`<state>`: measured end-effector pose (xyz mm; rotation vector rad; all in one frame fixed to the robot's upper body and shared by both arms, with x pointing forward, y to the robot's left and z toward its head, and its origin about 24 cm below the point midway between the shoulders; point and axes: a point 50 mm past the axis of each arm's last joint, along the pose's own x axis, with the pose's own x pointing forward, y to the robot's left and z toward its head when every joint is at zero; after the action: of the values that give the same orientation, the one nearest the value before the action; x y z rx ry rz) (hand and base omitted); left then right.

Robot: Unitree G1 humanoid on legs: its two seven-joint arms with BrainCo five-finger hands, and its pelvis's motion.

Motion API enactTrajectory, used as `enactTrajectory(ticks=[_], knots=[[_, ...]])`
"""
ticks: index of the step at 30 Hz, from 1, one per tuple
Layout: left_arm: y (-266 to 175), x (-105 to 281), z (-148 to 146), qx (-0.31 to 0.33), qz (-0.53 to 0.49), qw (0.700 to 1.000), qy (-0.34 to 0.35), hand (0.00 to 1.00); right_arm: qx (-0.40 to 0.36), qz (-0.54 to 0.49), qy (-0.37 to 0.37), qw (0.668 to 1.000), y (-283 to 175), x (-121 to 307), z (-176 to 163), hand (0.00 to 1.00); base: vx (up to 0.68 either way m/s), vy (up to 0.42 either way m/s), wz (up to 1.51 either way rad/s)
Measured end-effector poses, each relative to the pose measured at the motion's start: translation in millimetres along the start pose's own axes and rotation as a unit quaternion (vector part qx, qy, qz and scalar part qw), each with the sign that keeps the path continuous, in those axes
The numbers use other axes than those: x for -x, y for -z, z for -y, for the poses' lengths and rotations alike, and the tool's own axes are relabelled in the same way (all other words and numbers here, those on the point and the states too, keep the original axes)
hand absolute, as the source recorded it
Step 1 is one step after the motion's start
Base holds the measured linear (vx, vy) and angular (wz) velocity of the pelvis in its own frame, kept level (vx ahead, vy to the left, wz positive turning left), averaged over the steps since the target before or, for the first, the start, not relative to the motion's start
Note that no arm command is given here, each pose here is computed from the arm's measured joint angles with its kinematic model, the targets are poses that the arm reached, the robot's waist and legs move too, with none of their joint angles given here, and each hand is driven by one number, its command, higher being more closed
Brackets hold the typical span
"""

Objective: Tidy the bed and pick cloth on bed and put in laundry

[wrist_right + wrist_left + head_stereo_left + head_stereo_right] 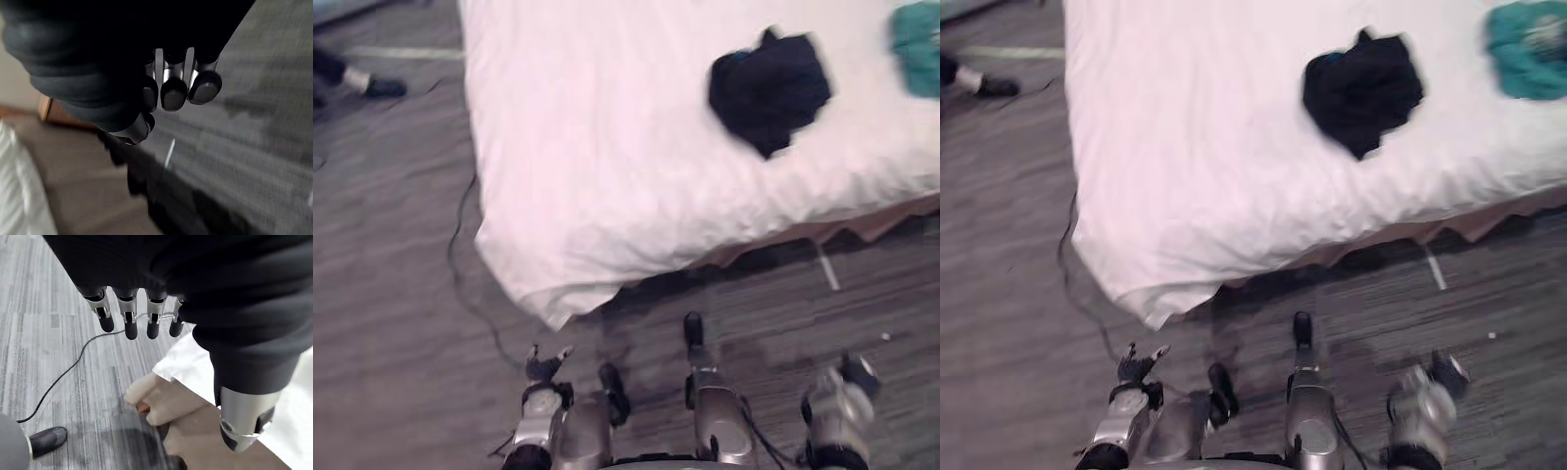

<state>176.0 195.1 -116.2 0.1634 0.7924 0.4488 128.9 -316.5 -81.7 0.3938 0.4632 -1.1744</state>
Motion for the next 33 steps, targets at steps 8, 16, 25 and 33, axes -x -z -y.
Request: enactTrajectory(ticks=[8,16,25,33], knots=[[26,3,3,-0.060,-0.041,0.996,0.048,0.00,0.174,-0.120,-0.048,0.976,63,15,27,0.00,0.06,0.027,-0.31],[41,7,21,-0.185,-0.063,0.972,0.132,0.00,0.234,-0.197,-0.069,0.950,96,28,34,0.00,0.01,0.015,-0.76],[14,8,52,-0.225,-0.007,0.956,0.187,0.00,0.314,-0.210,-0.129,0.917,114,40,16,0.00,0.23,-0.103,-1.95],[32,17,49,-0.159,-0.029,0.973,0.166,0.00,0.377,-0.199,-0.178,0.887,118,44,3,0.00,0.14,0.053,-2.10]])
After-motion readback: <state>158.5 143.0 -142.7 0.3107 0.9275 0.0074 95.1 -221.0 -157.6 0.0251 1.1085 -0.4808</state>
